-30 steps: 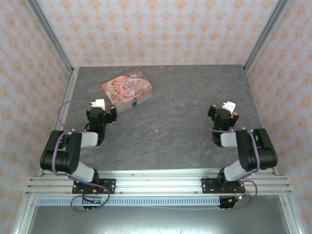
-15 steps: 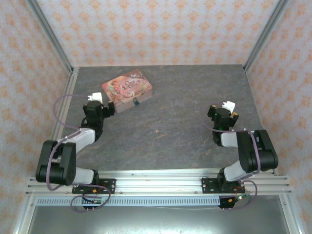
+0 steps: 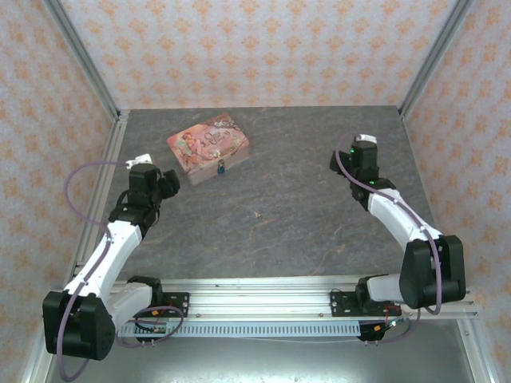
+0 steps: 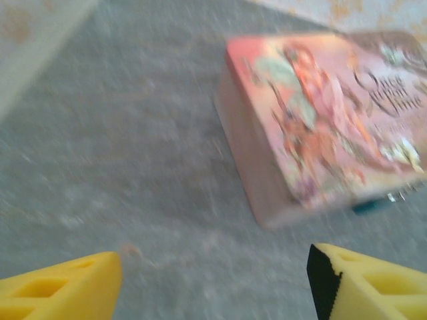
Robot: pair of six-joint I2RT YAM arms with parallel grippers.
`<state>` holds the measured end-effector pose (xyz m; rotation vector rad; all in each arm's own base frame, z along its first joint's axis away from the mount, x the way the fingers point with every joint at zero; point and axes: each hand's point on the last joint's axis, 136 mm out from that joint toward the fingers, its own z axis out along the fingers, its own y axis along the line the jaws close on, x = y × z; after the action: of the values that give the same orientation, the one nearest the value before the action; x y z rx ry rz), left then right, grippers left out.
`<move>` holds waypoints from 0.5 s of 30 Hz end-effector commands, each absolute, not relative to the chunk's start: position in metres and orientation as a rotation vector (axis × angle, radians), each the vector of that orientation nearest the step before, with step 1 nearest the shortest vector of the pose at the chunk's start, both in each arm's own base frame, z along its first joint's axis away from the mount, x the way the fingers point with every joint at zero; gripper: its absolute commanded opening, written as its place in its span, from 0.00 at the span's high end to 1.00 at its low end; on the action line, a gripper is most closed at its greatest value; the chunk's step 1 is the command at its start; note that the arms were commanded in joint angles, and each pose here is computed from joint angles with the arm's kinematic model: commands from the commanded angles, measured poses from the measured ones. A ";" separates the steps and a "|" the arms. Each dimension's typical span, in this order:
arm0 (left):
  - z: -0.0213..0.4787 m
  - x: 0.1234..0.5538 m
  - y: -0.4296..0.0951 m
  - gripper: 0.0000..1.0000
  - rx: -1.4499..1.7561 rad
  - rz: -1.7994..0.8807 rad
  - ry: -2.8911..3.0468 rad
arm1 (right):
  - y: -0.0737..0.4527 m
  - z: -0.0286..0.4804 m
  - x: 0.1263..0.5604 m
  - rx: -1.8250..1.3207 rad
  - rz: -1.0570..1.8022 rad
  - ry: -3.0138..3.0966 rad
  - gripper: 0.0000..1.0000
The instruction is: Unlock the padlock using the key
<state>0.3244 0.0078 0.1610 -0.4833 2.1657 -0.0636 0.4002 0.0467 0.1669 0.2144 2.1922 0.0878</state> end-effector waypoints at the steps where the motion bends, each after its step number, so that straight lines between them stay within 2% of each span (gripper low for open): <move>1: 0.117 0.290 -0.044 0.28 -0.599 -0.315 2.339 | 0.112 0.121 0.361 0.035 0.251 2.491 0.30; 5: 0.100 0.279 -0.097 0.31 -0.597 -0.447 2.354 | 0.166 0.098 0.344 -0.077 0.332 2.588 0.39; 11: 0.085 0.276 -0.166 0.34 -0.518 -0.546 2.427 | 0.220 0.081 0.334 -0.054 0.577 2.638 0.55; 15: 0.071 0.283 -0.208 0.42 -0.506 -0.639 2.472 | 0.240 0.070 0.327 -0.096 0.594 2.676 0.61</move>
<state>0.2649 -0.1813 0.0563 -0.4210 2.5465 -0.5001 0.3260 0.2193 0.0632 -0.1094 2.6767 0.5127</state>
